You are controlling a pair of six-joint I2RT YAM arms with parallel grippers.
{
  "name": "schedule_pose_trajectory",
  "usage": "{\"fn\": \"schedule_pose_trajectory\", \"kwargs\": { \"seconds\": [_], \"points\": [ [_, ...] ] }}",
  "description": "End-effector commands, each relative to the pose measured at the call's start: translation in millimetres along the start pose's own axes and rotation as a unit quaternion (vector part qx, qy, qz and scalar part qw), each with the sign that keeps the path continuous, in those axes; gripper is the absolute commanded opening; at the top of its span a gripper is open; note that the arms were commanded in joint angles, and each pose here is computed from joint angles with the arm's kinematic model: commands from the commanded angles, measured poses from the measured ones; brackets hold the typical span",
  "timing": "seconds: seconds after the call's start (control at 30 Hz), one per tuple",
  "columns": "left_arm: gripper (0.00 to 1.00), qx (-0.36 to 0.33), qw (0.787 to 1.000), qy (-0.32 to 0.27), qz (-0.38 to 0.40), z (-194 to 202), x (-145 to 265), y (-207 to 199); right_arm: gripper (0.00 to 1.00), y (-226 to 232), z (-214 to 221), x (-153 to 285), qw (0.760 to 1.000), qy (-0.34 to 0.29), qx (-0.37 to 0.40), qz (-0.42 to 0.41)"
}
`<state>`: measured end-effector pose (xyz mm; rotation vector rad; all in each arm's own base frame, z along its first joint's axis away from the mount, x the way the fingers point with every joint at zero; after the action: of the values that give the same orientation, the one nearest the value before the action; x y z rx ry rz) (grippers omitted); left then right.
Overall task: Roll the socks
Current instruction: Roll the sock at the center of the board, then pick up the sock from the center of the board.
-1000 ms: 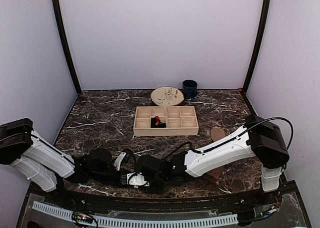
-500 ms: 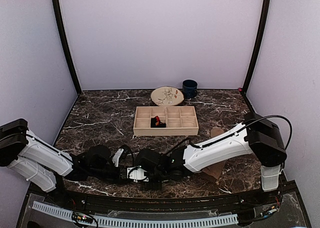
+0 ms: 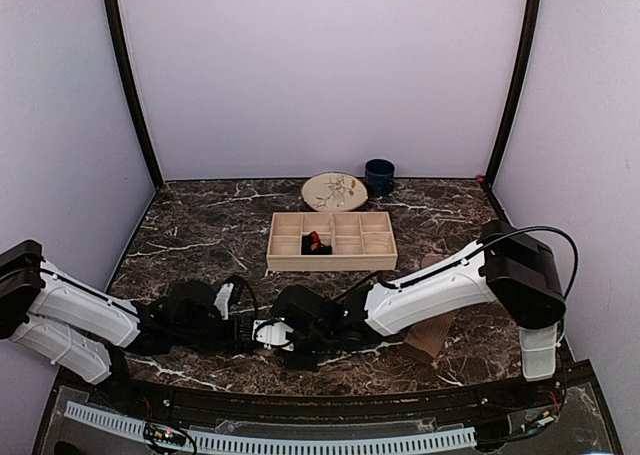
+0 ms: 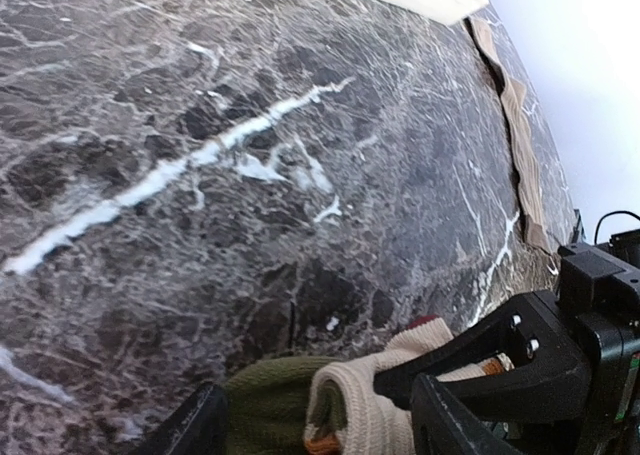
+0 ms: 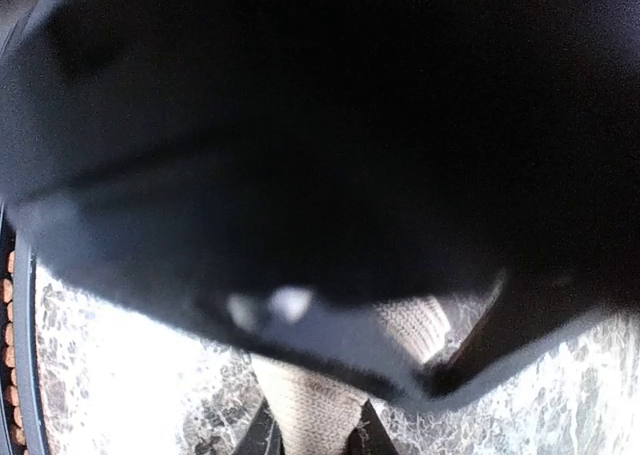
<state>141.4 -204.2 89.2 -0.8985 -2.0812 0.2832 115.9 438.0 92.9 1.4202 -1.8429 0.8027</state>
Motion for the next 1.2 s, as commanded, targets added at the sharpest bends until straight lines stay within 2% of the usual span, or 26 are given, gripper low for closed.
{"fn": "schedule_pose_trajectory", "kwargs": {
  "seconds": [0.0,0.2,0.57,1.0,1.17],
  "points": [
    [0.66,0.009,0.999,0.009,-0.047,10.0,4.1,16.5,0.00,0.1,78.5,-27.5,0.985,0.169,-0.021,-0.010],
    [0.68,0.017,0.998,-0.008,-0.065,12.4,13.6,22.2,0.00,-7.4,82.2,-26.6,0.985,0.170,-0.036,-0.007],
    [0.70,0.041,0.988,-0.092,-0.119,10.1,37.5,36.9,0.00,-25.5,85.2,-13.4,0.987,0.135,-0.090,0.015],
    [0.71,0.036,0.984,-0.120,-0.130,8.2,43.6,39.8,0.00,-63.9,31.1,30.8,0.991,0.015,-0.122,0.055],
    [0.71,0.030,0.985,-0.118,-0.125,6.3,40.6,37.8,0.00,-86.6,-10.3,50.4,0.989,-0.041,-0.126,0.072]
  ]
}}
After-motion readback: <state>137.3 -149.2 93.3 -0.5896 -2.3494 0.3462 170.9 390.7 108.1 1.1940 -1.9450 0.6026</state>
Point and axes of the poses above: each gripper's point midway between its finger pads, its own x axis back along the fingers, its own y axis along the line the jaws close on, z = x × y, the point moved 9 cm from there along x, back along the fingers, and after that the axes turned 13 degrees about -x, right-handed, at the moved point
